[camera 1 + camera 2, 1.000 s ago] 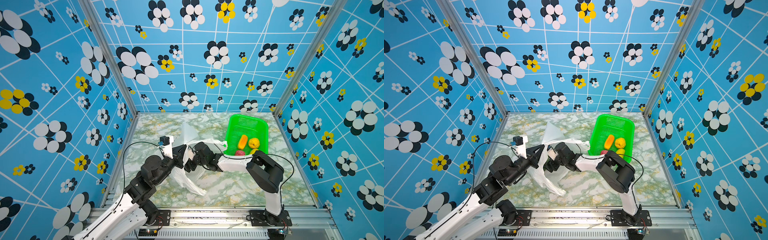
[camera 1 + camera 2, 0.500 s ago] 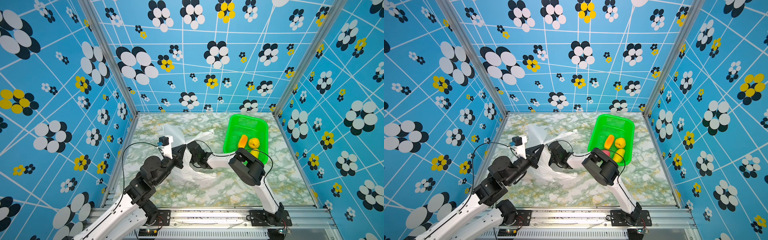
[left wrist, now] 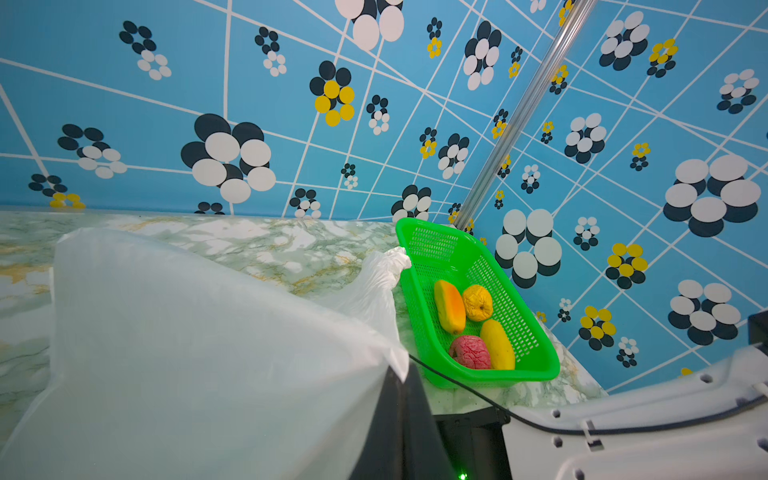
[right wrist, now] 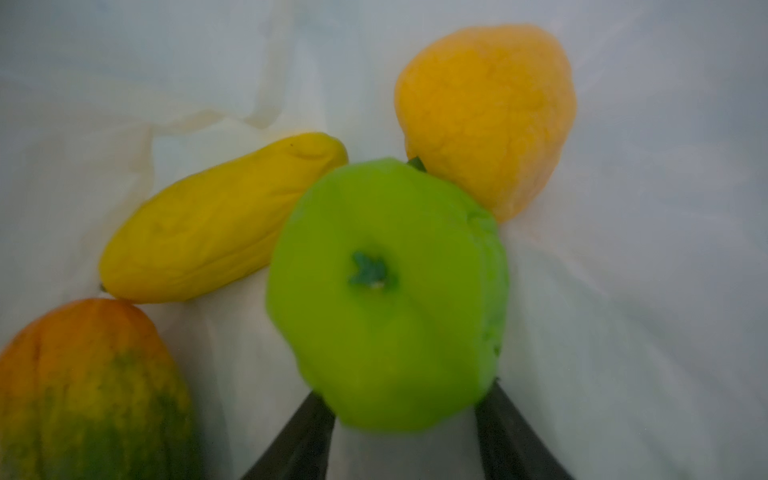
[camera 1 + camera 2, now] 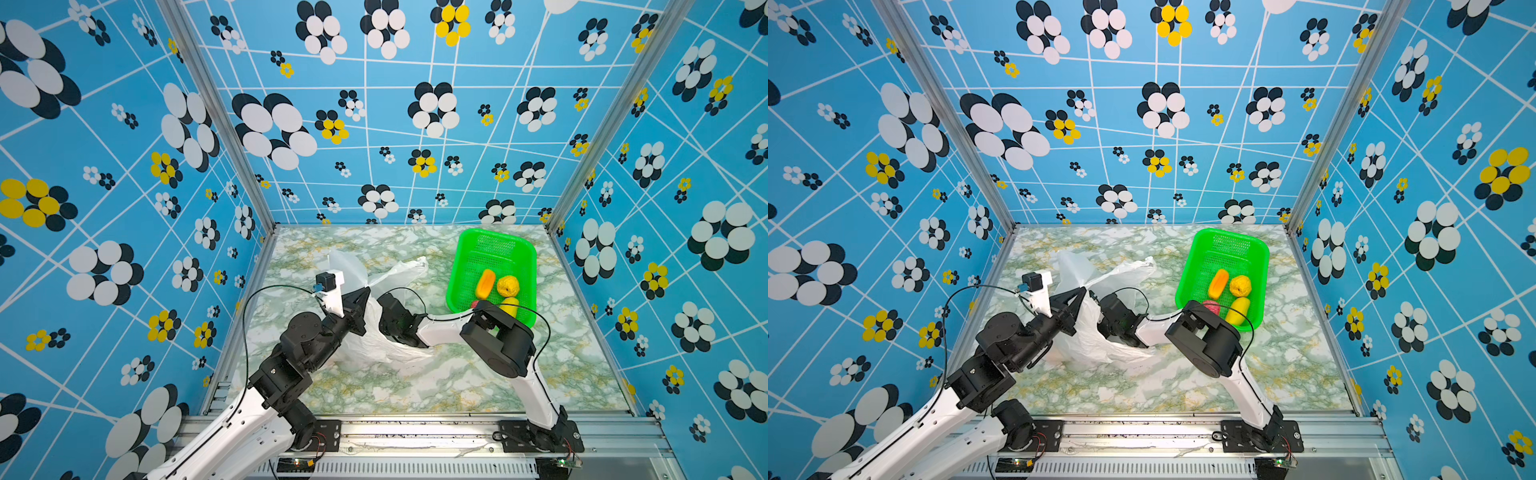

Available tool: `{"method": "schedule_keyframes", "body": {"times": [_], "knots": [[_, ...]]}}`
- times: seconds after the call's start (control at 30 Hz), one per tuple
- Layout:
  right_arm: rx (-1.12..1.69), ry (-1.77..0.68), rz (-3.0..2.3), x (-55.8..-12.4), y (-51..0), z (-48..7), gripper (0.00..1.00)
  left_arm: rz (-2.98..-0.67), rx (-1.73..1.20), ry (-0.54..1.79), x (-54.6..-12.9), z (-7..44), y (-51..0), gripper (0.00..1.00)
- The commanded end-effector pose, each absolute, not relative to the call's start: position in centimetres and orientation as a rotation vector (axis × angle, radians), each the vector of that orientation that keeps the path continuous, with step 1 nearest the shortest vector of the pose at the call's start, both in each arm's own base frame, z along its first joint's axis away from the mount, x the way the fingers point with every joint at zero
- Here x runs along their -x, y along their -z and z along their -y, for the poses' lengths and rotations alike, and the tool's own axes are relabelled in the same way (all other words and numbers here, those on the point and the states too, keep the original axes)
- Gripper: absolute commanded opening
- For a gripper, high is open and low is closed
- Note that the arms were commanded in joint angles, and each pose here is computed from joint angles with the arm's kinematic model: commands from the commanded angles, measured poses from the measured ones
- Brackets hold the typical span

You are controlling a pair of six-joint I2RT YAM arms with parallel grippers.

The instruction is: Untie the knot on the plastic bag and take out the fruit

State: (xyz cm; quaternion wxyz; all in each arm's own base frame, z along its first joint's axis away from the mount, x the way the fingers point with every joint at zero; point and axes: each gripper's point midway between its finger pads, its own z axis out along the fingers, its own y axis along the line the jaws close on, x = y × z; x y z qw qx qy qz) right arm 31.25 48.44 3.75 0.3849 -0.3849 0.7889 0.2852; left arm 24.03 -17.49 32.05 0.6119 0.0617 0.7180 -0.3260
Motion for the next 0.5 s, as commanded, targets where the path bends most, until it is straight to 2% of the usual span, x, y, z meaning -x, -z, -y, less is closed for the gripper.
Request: {"method": "schedule_keyframes", "body": {"times": [0.0,0.2,0.37,0.47], "knots": [[0.968,-0.688,-1.936,-32.2,-7.2,-48.2,0.37,-1.662,-0.13,0.747,-24.0,17.4,-31.9,0.0],[0.83,-0.577,-1.909,-33.5,-9.2,-45.0,0.31,-1.682,-0.074,0.674,-24.7,16.2,-31.2,0.0],[0.531,-0.438,-1.925,-37.0,-11.5,-37.2,0.26,-1.696,-0.076,0.663,-24.9,16.3,-31.0,0.0],[0.463,-0.354,-1.876,-37.4,-13.2,-33.9,0.25,-1.697,-0.081,0.668,-24.9,16.5,-31.0,0.0]]}}
